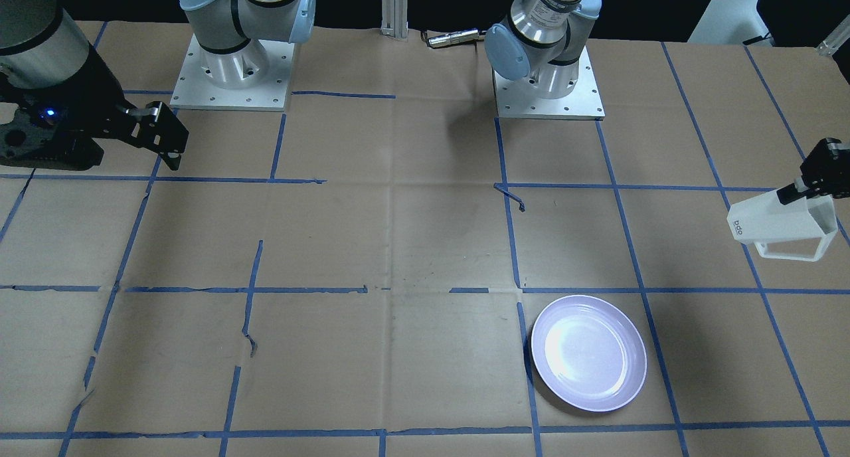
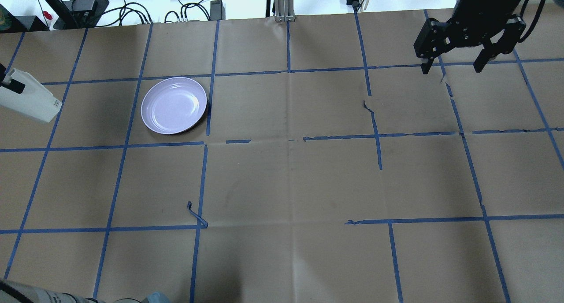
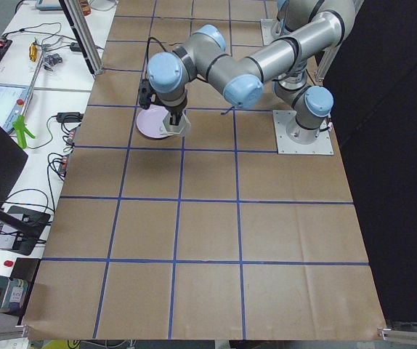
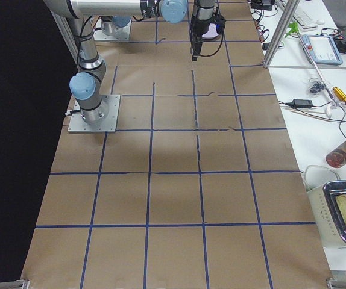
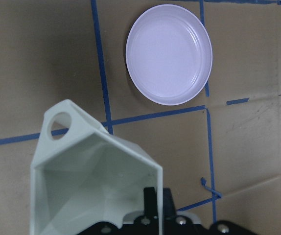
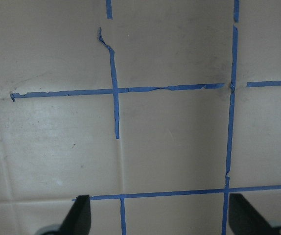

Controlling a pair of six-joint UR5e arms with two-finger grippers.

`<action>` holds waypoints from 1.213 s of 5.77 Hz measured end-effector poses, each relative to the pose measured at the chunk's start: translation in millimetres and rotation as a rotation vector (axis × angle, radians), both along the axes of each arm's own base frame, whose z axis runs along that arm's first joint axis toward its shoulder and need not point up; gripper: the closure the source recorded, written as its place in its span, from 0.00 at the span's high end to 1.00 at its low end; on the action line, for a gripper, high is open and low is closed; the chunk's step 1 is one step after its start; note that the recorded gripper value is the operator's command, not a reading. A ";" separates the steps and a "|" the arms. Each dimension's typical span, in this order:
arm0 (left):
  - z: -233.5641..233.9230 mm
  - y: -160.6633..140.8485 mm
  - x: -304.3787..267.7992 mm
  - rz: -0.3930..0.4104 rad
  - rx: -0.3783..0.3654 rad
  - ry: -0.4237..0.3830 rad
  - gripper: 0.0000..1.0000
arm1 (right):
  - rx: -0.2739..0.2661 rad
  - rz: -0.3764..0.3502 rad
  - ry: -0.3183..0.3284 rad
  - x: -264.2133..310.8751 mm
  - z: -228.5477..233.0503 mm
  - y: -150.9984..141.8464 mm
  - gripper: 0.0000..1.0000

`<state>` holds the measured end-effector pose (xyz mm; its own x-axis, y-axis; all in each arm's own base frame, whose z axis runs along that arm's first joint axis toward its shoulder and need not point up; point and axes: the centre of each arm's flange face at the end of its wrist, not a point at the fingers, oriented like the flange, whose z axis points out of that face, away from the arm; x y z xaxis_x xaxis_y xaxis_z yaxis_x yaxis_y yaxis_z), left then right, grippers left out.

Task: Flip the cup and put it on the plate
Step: 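Carry the upright cup with the left gripper over the plate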

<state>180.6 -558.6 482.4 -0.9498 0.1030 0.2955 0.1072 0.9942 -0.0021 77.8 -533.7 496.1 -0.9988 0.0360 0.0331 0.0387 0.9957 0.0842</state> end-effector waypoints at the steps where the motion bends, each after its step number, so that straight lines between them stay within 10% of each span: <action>1: 17.5 -12.3 -63.5 -0.008 0.001 -0.129 0.00 | 0.000 0.000 0.000 0.0 0.0 0.0 1.00; 3: 27.0 -29.3 -181.2 -0.038 -0.038 -0.301 0.00 | 0.000 0.000 0.000 0.0 0.0 0.0 1.00; 7: -75.0 -22.0 -284.0 -0.040 -0.088 -0.327 0.00 | 0.000 0.000 0.000 0.1 0.1 0.0 1.00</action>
